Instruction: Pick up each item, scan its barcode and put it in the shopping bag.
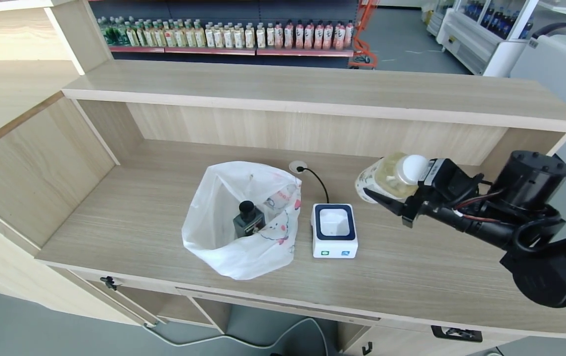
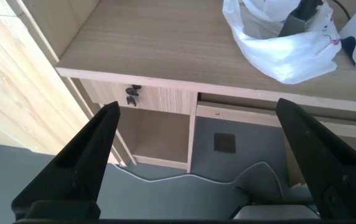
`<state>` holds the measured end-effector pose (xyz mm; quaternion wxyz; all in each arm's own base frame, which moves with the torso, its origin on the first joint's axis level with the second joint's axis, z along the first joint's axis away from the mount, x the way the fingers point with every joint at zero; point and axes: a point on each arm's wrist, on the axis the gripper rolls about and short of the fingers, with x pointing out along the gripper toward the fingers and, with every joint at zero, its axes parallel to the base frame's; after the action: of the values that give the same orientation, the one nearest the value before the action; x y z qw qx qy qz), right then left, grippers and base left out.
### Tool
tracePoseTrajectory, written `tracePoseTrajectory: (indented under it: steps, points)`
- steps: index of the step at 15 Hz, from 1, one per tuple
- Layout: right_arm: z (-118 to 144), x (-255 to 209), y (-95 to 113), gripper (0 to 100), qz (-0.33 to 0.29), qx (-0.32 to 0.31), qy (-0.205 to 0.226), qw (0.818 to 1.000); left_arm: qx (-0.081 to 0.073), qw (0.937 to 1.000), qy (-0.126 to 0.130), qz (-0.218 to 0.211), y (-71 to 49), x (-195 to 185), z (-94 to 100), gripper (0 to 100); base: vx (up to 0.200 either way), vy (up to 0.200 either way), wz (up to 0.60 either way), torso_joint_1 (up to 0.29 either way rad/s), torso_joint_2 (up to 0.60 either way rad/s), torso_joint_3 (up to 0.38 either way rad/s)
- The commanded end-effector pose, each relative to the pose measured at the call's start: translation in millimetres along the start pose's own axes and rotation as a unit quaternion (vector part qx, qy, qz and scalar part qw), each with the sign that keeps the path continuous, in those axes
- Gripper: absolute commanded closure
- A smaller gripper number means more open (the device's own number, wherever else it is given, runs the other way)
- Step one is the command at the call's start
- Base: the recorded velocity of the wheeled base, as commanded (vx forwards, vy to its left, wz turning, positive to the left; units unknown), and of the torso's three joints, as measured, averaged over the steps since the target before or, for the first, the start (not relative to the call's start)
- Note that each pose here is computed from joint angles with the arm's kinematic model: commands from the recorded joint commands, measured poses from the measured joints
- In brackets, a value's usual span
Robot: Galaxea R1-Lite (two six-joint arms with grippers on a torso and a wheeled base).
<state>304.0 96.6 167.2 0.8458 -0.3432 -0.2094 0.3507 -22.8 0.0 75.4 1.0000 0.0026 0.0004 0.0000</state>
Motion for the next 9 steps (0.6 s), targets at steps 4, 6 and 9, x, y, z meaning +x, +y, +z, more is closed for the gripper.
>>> tracePoseTrajectory:
  steps: [4,6,9]
  points:
    - [-30.3,6.1,14.9,100,0.024,0.016,0.011,1.0,0.001,1.0,0.0,0.0,0.0,0.0,0.0,0,0.0,0.0,0.0,0.0,0.0,0.0]
    - [-32.7,7.1,17.6,100,0.032,0.017,0.006,0.999,0.001,1.0,0.0,0.0,0.0,0.0,0.0,0,0.0,0.0,0.0,0.0,0.0,0.0]
    - [-32.5,10.1,19.3,100,0.034,0.015,-0.008,0.999,0.001,1.0,0.0,0.0,0.0,0.0,0.0,0,0.0,0.0,0.0,0.0,0.0,0.0]
